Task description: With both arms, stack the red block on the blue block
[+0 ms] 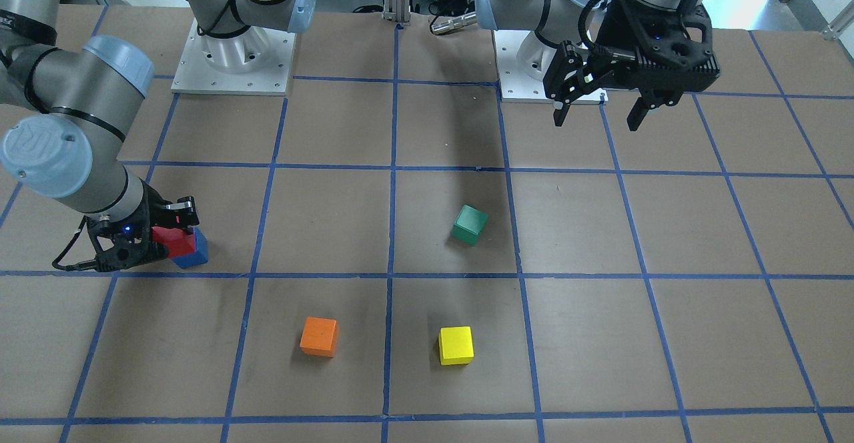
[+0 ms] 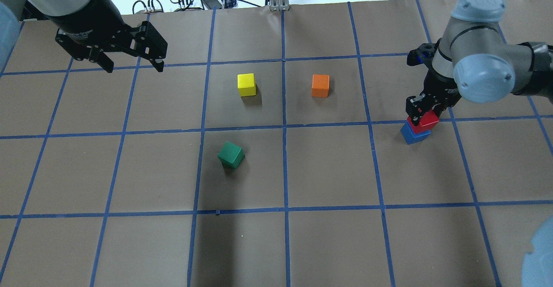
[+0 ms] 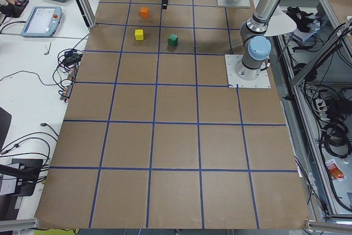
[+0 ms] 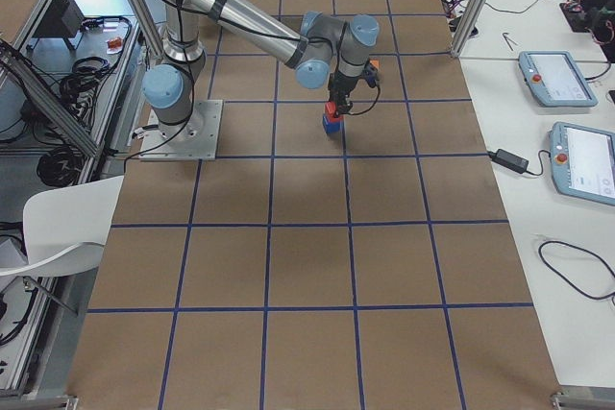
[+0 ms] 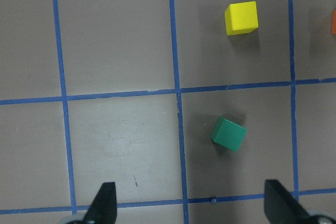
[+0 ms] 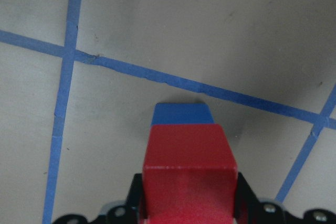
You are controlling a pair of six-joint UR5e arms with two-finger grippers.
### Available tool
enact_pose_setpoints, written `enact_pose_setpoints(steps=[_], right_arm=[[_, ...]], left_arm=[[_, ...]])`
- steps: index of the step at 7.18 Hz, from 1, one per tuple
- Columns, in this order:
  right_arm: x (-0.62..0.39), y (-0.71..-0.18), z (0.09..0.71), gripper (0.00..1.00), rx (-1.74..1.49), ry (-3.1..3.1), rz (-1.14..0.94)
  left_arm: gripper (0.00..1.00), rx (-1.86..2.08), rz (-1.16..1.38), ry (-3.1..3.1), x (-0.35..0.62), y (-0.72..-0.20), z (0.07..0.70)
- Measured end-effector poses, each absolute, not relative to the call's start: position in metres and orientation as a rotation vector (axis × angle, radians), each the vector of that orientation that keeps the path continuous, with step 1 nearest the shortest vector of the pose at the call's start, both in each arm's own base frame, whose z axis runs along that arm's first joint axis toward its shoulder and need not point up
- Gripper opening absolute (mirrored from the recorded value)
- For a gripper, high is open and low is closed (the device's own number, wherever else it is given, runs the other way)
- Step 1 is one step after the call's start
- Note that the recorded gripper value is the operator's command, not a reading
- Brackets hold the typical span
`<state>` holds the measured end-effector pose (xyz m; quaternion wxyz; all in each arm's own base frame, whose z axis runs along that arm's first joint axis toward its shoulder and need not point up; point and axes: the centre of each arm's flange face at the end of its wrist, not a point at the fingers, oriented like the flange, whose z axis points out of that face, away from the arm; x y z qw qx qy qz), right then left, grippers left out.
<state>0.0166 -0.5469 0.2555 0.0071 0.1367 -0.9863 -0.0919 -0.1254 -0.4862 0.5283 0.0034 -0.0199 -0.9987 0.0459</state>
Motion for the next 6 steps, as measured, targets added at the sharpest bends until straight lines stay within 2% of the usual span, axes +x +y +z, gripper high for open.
enact_pose_setpoints(steps=[1,2,6], right_arm=[[0.0167,-0.5462,0.2545,0.76,0.428,-3.085,-0.291],[0.0168,-0.5457,0.2537,0.84,0.427,-3.085,-0.294],[0.0171,-0.5431,0.2525,1.0,0.412,-3.087,-0.301]], left_arm=[[1.0,-0.063,0.14,-3.131,-0.1254,-0.4863,0.5271],[1.0,-0.066,0.135,-3.13,-0.1255,-0.4862,0.5254],[1.0,-0.075,0.134,-3.13,-0.1255,-0.486,0.5247]])
